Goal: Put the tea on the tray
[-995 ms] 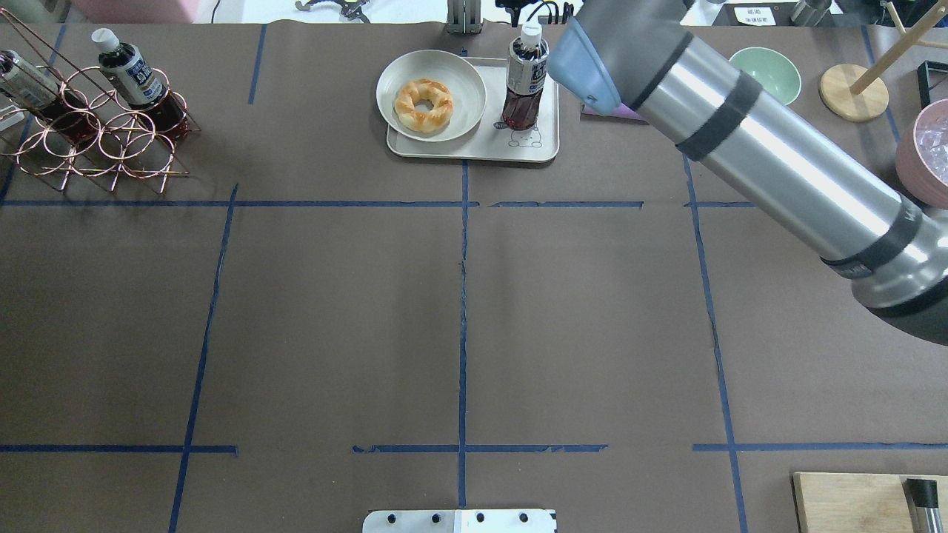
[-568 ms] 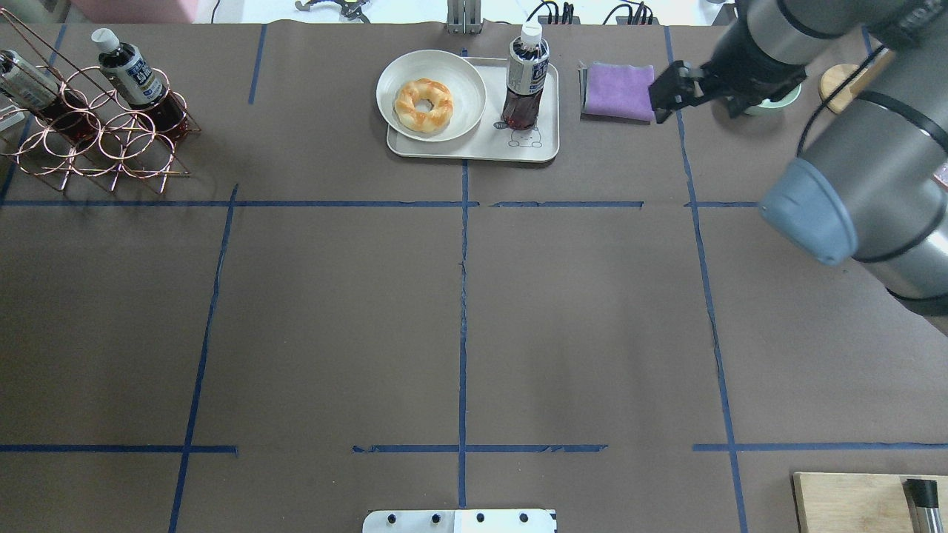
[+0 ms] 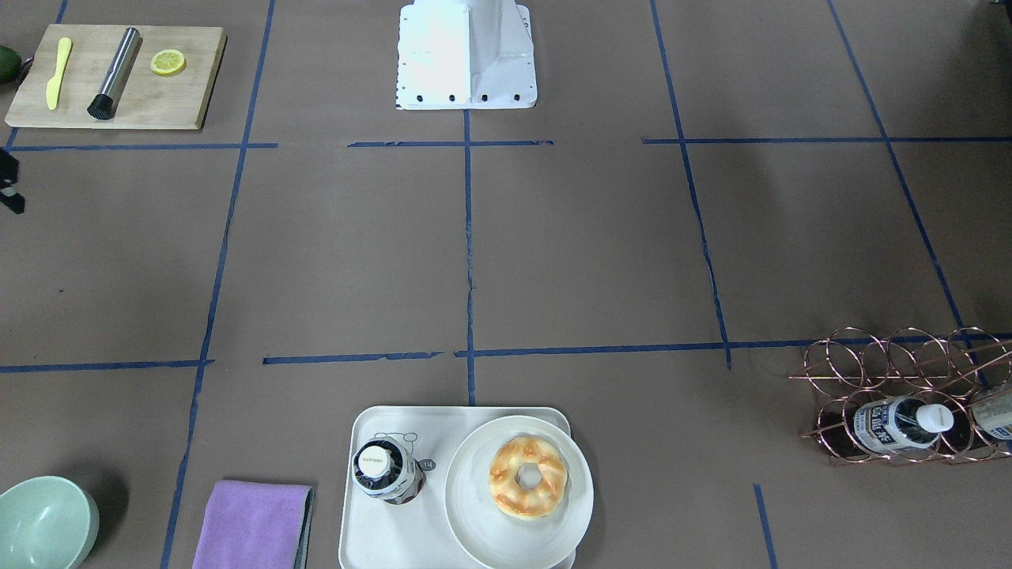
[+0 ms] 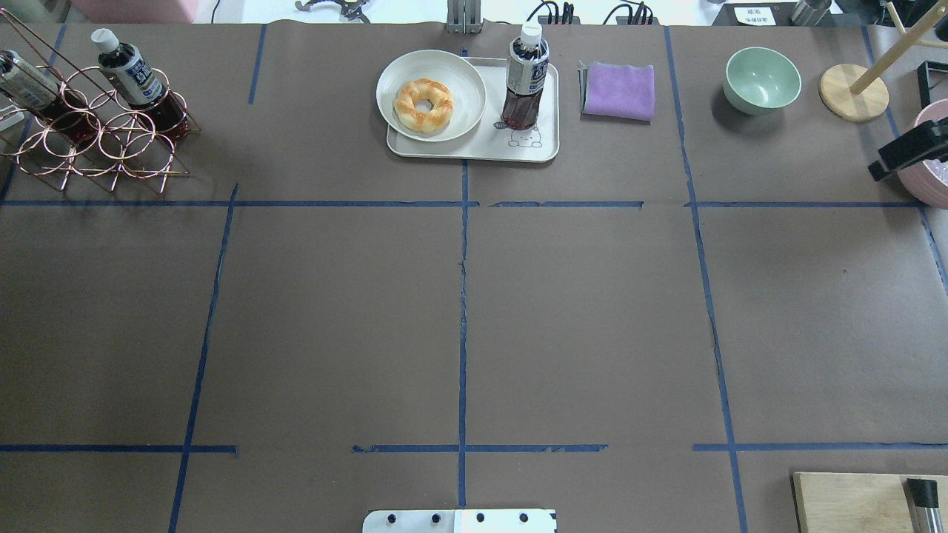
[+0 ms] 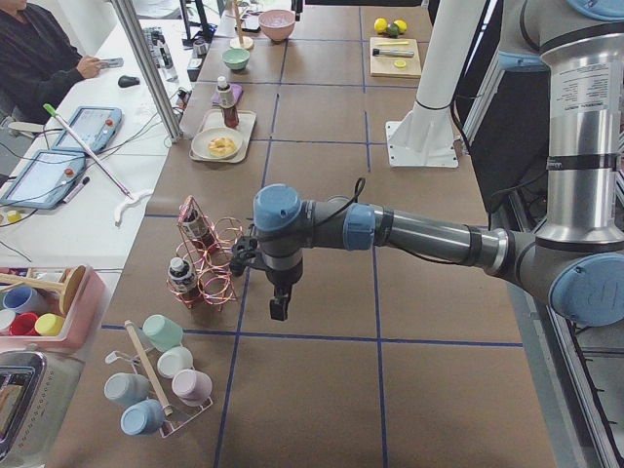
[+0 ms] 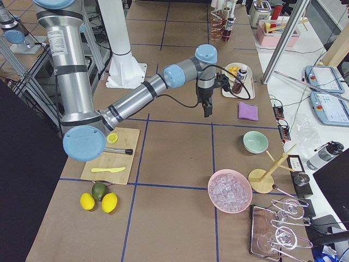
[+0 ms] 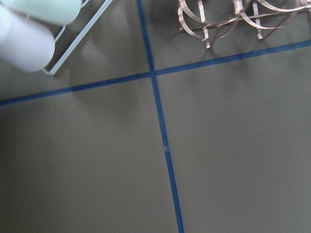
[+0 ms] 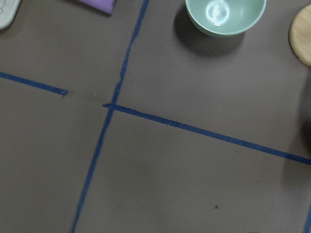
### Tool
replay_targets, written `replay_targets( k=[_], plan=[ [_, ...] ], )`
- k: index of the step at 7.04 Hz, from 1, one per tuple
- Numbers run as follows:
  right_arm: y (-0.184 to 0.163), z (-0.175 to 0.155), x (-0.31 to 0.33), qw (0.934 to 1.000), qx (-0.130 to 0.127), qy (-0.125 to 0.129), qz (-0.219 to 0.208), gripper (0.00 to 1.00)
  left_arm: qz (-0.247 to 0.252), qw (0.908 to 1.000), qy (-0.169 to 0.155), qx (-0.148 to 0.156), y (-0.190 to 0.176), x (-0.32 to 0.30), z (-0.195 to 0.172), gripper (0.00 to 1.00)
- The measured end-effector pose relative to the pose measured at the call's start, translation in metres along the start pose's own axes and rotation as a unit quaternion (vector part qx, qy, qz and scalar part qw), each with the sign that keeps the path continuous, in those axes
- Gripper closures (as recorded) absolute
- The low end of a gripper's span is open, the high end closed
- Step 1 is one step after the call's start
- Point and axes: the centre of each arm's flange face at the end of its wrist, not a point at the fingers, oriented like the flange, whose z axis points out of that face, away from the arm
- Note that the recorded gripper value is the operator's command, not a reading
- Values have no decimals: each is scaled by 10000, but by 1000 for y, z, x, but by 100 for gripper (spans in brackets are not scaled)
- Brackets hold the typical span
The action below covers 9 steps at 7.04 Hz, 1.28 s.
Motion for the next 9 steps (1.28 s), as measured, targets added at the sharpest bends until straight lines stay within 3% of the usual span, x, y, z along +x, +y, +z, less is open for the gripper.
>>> replay_targets(
  k=[3, 6, 9],
  plan=[
    [58, 10, 122, 9987, -174, -251, 403, 0, -246, 9994, 205, -117, 11, -17, 17, 0],
    [107, 47, 214, 9887, -426, -451, 1367, 0, -280, 9992, 226, -147, 15, -20, 20, 0],
    [129, 69, 242, 9899, -251, -418, 1328, 0, -268, 9993, 226, -138, 15, -19, 20, 0]
  ],
)
